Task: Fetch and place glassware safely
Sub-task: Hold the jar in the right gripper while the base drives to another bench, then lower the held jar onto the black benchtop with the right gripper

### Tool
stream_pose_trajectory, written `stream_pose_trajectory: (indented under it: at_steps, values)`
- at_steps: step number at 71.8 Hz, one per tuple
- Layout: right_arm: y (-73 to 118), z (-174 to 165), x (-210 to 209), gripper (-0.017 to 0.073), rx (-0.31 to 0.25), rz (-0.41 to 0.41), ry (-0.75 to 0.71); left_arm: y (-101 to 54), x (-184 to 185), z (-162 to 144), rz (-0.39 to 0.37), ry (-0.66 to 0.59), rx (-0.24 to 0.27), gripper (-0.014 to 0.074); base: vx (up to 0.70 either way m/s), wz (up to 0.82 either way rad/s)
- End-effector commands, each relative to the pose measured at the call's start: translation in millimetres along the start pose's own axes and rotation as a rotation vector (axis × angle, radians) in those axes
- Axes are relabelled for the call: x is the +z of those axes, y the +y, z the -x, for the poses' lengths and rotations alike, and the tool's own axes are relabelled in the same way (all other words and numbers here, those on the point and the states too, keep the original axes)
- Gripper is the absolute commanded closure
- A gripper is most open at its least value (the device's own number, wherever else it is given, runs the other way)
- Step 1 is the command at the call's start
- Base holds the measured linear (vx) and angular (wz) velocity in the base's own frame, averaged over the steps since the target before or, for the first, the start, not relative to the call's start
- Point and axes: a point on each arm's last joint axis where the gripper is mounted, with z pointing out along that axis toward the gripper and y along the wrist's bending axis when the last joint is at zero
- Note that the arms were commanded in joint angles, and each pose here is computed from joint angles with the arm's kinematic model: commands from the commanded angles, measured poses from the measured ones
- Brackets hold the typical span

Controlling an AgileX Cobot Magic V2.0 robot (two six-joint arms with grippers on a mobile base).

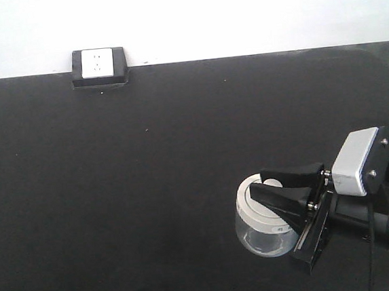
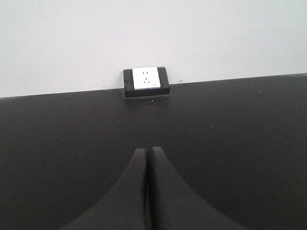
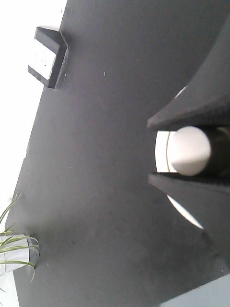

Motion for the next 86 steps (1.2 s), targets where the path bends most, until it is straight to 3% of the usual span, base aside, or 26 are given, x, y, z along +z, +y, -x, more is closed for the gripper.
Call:
stream_pose_trajectory:
  at_steps: [1,11,20,29,52,71,78,86]
  values:
    - [1.6,19,-3,0.0563,0.012,0.021,-0.116,-1.1,0,15,-0.011,-0.087,-0.01,0.0601,0.0,0.0]
    - [-4.0,25,-3,0.0563,0.044,-0.035,-0.173,-1.1,0,15,-0.011,-0.087,-0.01,0.0601,0.0,0.0]
    - [-14.2,36,-1,0.0563,-0.013,-0.117,-0.231,-1.1,0,15,-0.011,-0.087,-0.01,0.0601,0.0,0.0]
    - [-28.6,45,9,0.0562,-0.01,-0.171,-0.268,-1.1,0,15,-0.011,-0.087,-0.01,0.0601,0.0,0.0]
    - [-67.6,39,63,0.0556,-0.004,-0.17,-0.191,-1.1,0,15,-0.011,-0.087,-0.01,0.0601,0.0,0.0]
    - [-75.7,20,116,0.0553,-0.051,-0.107,-0.114,-1.1,0,15,-0.011,-0.087,-0.01,0.0601,0.0,0.0]
    - [-81.8,9,130,0.055,-0.033,-0.119,-0.102,-1.1,0,15,-0.011,-0.087,-0.01,0.0601,0.0,0.0]
    - [-91.9,-3,138,0.0549,0.029,-0.174,-0.108,-1.1,0,15,-0.011,-0.087,-0.01,0.0601,0.0,0.0]
